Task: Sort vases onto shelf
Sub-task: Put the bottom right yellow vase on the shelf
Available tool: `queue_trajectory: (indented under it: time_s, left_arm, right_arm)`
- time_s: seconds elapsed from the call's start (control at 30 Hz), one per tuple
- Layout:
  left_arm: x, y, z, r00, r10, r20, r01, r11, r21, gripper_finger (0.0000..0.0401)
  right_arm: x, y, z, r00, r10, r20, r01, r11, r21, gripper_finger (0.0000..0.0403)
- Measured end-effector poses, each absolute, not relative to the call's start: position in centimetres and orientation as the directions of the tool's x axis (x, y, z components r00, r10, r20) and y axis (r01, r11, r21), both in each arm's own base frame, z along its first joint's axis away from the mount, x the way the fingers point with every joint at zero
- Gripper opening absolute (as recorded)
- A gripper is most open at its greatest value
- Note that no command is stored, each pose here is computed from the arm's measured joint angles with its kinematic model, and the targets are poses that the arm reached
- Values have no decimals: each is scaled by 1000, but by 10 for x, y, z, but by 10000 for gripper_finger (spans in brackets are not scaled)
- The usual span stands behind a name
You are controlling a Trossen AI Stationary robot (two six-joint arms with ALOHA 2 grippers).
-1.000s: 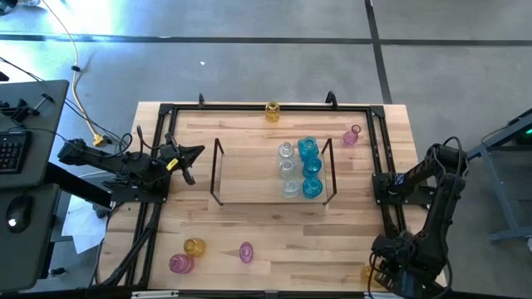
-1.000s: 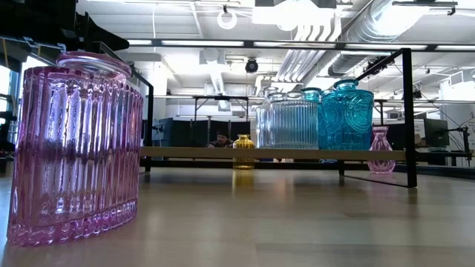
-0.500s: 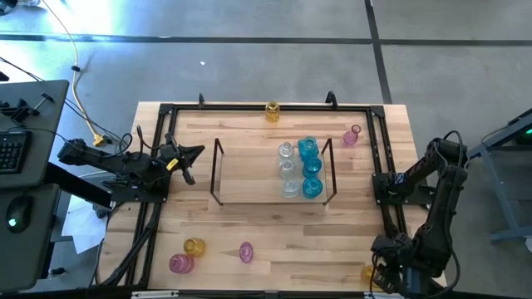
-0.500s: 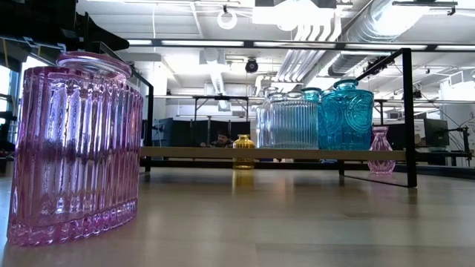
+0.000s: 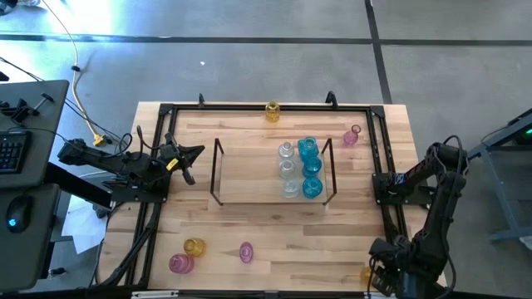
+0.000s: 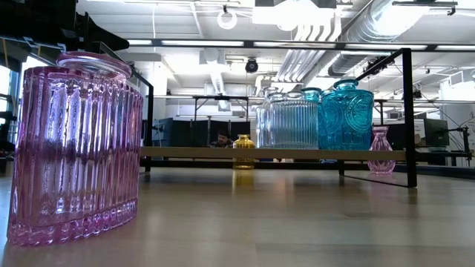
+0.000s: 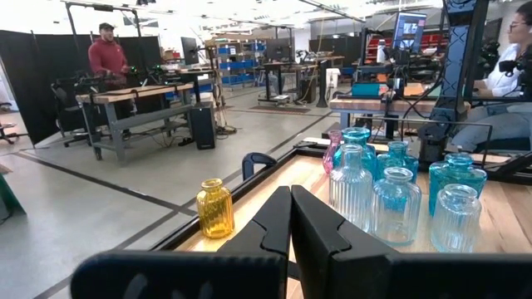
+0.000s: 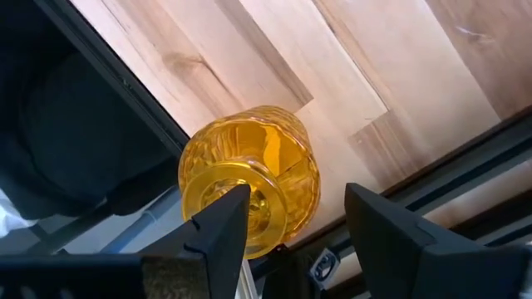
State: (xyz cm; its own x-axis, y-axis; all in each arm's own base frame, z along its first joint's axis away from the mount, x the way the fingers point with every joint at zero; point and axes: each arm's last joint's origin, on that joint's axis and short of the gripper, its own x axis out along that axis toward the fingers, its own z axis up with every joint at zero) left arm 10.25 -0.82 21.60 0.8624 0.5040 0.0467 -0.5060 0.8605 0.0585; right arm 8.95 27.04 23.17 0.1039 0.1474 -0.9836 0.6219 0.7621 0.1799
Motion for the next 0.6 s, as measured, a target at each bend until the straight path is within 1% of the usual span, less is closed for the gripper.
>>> queue_trajectory:
  time_s: [0.23, 0.37, 0.6]
  left_arm:
    - [103, -8, 216, 863, 504, 47, -506, 861, 59, 1]
    - [103, -8, 216, 863, 504, 47, -506, 861, 59, 1]
    - [103, -8, 216, 863, 504, 46, -506, 861, 59, 1]
  right_arm:
    - [90, 272, 231, 98, 159, -982, 618, 764, 185, 175]
    - [89, 274, 228, 64, 173, -983, 625, 761, 175, 166]
    - [89, 274, 229, 66, 178, -982, 619, 764, 180, 165]
